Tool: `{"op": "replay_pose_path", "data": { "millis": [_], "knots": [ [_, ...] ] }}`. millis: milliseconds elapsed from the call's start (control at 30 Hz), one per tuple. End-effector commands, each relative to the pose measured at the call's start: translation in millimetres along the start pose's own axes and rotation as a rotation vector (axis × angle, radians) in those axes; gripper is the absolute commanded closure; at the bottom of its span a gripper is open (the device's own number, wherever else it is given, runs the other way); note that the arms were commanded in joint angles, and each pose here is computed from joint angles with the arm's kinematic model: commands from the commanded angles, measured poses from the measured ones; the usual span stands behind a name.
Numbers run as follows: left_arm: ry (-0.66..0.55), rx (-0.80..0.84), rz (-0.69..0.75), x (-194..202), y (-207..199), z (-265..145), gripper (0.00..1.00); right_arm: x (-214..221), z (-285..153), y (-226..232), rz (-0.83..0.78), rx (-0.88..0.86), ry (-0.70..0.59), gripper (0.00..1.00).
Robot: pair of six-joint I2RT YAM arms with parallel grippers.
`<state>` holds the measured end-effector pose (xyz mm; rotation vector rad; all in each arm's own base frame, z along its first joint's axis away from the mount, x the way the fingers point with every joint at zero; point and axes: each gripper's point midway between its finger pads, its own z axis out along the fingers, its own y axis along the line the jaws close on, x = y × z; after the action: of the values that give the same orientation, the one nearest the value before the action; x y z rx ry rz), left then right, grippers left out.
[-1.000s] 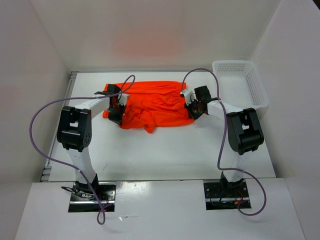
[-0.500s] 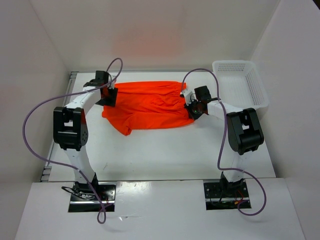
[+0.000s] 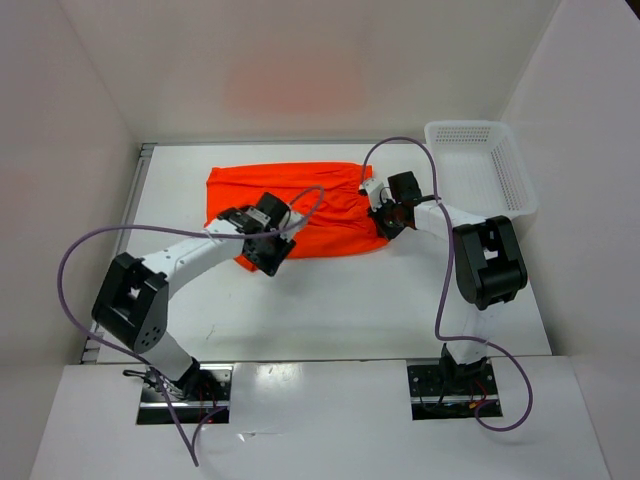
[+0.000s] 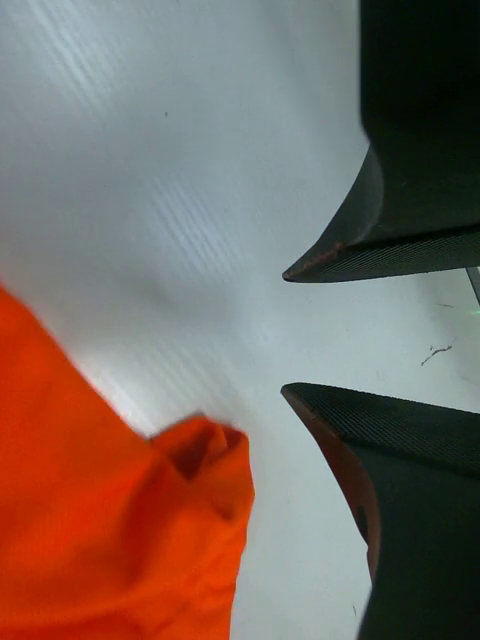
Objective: Fold and stack the shorts
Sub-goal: Flatten the shorts out
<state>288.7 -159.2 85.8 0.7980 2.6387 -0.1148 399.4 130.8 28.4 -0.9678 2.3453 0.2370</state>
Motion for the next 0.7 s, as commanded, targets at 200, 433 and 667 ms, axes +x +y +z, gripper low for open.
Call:
{"op": "replay_pose_path", "data": {
  "millis": [200, 433, 667],
  "knots": [
    [-0.022, -0.309, -0.038, -18, 65, 30, 0.47, 0, -8, 5, -0.037, 0.000, 0.012, 1.00],
    [0.026, -0.044, -0.202, 8, 68, 24, 0.47, 10, -12, 11, -0.032, -0.008, 0.029, 1.00],
    [0.064, 0.112, -0.211, 22, 39, 39, 0.42, 9, -15, 7, -0.044, 0.012, 0.029, 1.00]
  ]
}}
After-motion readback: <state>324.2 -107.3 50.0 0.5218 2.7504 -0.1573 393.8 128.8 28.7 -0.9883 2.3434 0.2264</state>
